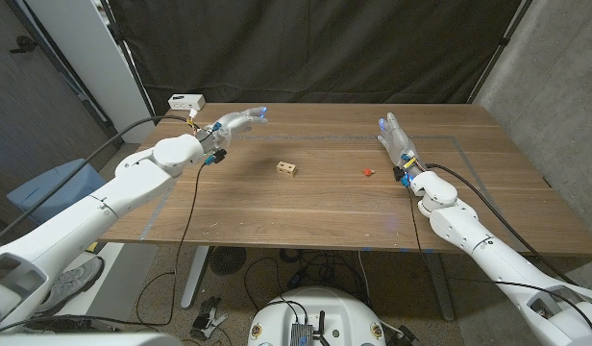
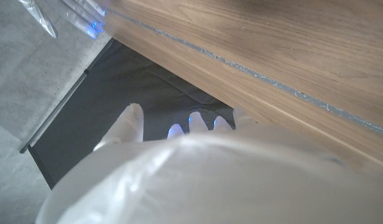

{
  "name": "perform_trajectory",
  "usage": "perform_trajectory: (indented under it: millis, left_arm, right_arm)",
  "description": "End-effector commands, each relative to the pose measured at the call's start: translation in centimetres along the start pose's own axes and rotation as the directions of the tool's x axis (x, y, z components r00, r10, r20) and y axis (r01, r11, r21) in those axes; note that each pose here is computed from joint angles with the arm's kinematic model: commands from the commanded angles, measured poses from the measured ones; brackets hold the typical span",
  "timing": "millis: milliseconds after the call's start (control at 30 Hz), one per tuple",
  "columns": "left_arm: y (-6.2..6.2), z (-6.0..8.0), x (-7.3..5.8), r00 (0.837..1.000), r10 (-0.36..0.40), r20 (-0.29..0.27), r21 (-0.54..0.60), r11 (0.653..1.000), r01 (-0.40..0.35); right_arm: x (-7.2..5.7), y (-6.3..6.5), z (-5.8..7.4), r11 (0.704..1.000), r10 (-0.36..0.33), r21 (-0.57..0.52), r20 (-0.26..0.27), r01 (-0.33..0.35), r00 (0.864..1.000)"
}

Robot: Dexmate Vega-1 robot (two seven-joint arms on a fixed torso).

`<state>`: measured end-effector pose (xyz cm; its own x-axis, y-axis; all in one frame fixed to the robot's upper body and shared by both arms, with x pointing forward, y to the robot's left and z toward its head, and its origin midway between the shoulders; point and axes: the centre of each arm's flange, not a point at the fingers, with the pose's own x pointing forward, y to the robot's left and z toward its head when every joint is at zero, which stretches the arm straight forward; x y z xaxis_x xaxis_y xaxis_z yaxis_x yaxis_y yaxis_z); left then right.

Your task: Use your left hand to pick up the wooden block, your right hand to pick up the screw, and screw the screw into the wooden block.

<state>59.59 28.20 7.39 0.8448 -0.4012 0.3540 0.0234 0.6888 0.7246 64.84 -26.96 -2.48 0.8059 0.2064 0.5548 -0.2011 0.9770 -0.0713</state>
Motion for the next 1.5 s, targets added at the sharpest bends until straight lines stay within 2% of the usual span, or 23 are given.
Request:
perform_trajectory:
  millis: [33, 167, 400, 533, 833, 900, 933, 1033, 1300, 1500]
  left_arm:
    - [0.5, 1.9, -0.9, 0.998, -0.051, -0.038, 0.195, 0.979, 0.058]
    - [0.5, 2.8, -1.2, 0.996, -0.057, -0.066, 0.289, 0.954, 0.073]
    - [0.4, 4.8, -1.3, 0.99, -0.059, -0.131, 0.451, 0.885, 0.113]
    - [0.2, 5.8, -0.8, 0.985, -0.068, -0.158, 0.526, 0.838, 0.143]
    - [0.2, 7.1, 0.4, 0.982, -0.081, -0.17, 0.625, 0.762, 0.171]
    - [0.0, 7.5, 0.7, 0.981, -0.066, -0.18, 0.665, 0.727, 0.171]
    - [0.0, 7.5, 0.7, 0.981, -0.066, -0.181, 0.666, 0.726, 0.172]
    - [-0.3, 8.2, 1.2, 0.977, -0.064, -0.203, 0.705, 0.683, 0.191]
    - [-0.8, 8.9, 2.1, 0.984, -0.097, -0.153, 0.763, 0.621, 0.18]
    - [-0.9, 9.2, 3.1, 0.977, -0.132, -0.166, 0.801, 0.559, 0.212]
  right_arm:
    - [-0.1, 0.2, -0.2, 1.0, 0.005, 0.004, 0.005, -0.005, 1.0]
    - [-0.1, 0.2, -0.3, 1.0, 0.006, 0.005, 0.006, -0.006, 1.0]
    - [0.2, 0.0, -0.4, 1.0, -0.002, 0.01, 0.01, 0.002, 1.0]
    - [0.4, -0.1, -0.5, 1.0, -0.003, 0.01, 0.012, 0.003, 1.0]
    - [0.4, 0.0, -0.5, 1.0, -0.022, 0.014, 0.03, 0.022, 0.999]
    - [0.4, 0.1, -0.6, 0.999, -0.03, 0.017, 0.036, 0.029, 0.999]
    - [0.4, 0.1, -0.6, 0.999, -0.03, 0.017, 0.036, 0.03, 0.999]
    - [0.3, 0.2, -0.6, 0.999, -0.033, 0.017, 0.037, 0.032, 0.999]
    - [0.3, 0.2, -0.8, 0.999, -0.041, 0.018, 0.034, 0.04, 0.999]
    - [0.3, 0.2, -0.9, 0.999, -0.046, 0.016, 0.027, 0.046, 0.999]
